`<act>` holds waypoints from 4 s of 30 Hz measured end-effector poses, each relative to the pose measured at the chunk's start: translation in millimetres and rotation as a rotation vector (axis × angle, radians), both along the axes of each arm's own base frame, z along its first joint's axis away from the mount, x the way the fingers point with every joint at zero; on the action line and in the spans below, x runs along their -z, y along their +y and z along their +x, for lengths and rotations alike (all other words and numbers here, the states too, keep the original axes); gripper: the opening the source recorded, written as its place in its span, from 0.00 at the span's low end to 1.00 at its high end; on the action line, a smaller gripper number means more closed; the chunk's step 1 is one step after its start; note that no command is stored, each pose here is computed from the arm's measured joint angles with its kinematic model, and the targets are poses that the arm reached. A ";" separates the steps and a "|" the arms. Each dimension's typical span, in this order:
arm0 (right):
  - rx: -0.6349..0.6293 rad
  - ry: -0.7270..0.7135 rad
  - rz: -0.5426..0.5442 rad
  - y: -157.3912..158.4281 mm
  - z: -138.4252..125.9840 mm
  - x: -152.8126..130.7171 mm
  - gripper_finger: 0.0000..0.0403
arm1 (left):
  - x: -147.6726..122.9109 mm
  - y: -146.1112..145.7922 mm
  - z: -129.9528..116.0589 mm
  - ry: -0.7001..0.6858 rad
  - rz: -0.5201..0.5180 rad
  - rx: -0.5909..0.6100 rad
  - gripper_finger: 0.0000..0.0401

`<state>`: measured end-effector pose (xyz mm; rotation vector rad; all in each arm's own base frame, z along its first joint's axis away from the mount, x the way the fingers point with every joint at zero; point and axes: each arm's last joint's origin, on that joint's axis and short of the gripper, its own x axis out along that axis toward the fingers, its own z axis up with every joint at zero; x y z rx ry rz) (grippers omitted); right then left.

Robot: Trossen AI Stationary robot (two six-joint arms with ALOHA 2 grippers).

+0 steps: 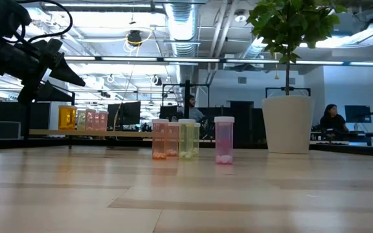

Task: Pick and place medicine bottles onto shelf by color
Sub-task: Move the blue pill bottle to the center

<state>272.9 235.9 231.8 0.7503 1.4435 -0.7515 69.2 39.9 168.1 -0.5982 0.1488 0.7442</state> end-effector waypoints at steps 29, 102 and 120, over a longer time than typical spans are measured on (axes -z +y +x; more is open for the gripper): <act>-0.095 0.035 0.169 -2.8 -1.9 56.3 0.68 | 0.1 0.0 0.0 0.001 0.000 0.000 0.77; 0.400 -0.103 0.199 -200.4 98.9 52.5 0.33 | 0.1 0.0 0.0 0.001 0.000 0.000 0.77; 0.409 -0.105 0.200 -202.8 99.7 53.3 0.49 | 0.1 0.0 0.0 0.001 0.000 0.000 0.77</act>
